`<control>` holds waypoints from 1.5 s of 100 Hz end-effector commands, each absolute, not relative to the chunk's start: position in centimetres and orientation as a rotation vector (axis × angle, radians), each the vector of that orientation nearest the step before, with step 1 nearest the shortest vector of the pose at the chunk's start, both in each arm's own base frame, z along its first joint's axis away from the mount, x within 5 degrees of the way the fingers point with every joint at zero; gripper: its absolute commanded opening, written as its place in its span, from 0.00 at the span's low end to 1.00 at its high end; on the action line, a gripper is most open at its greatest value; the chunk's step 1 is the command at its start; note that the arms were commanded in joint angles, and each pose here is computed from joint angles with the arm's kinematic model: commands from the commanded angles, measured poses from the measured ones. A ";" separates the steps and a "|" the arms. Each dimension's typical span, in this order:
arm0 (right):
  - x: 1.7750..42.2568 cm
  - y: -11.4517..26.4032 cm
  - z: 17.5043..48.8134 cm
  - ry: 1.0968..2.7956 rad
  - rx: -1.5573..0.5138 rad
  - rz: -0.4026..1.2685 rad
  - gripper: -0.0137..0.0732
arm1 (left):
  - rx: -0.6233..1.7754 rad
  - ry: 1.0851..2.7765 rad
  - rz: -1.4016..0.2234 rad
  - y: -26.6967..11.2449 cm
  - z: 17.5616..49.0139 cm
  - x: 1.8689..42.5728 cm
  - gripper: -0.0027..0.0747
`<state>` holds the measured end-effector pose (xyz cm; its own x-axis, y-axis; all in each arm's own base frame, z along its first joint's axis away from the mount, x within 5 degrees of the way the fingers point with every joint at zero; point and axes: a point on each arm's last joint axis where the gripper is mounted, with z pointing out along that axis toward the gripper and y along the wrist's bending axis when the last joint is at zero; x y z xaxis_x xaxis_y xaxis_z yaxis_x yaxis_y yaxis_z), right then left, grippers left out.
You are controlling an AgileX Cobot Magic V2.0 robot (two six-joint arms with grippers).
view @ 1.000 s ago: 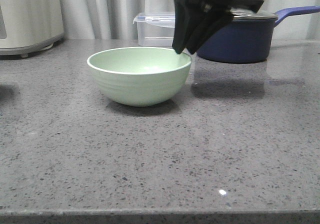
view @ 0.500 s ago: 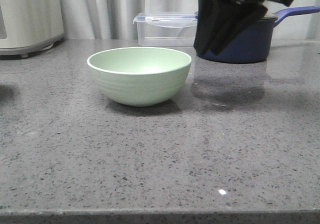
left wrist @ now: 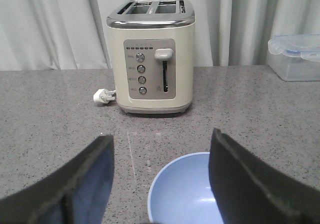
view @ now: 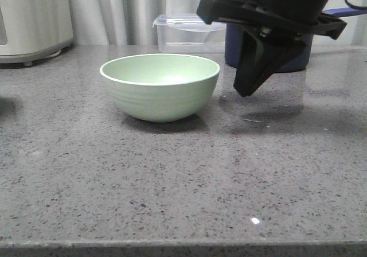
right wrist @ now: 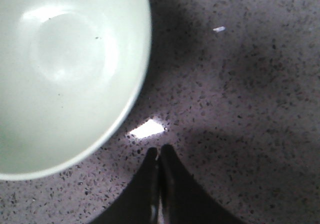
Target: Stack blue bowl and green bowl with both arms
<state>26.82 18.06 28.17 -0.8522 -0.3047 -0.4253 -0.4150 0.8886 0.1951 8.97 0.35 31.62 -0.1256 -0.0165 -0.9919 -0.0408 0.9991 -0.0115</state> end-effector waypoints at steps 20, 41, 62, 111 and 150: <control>26.8 19.7 28.9 2.575 -0.557 0.455 0.10 | -0.043 1.592 0.020 0.4 33.4 9.1 0.57; 26.8 19.8 29.0 2.567 -0.551 0.463 0.10 | -0.043 1.592 0.020 0.4 33.4 9.1 0.57; 26.9 19.8 29.0 2.566 -0.550 0.463 0.10 | -0.044 1.610 0.020 0.4 33.3 9.1 0.57; 26.8 19.8 28.9 2.569 -0.551 0.462 0.10 | -0.187 2.093 -0.064 0.6 35.4 15.2 0.57; 26.8 19.8 28.9 2.569 -0.551 0.462 0.10 | -0.220 2.414 -0.019 1.1 34.7 21.6 0.57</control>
<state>26.89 19.82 26.97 -0.8434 -0.3241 -0.4285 -0.4410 0.8732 0.2076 20.61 0.93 33.63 -0.7675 -0.1622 -0.6202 -0.1460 0.9863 -0.0772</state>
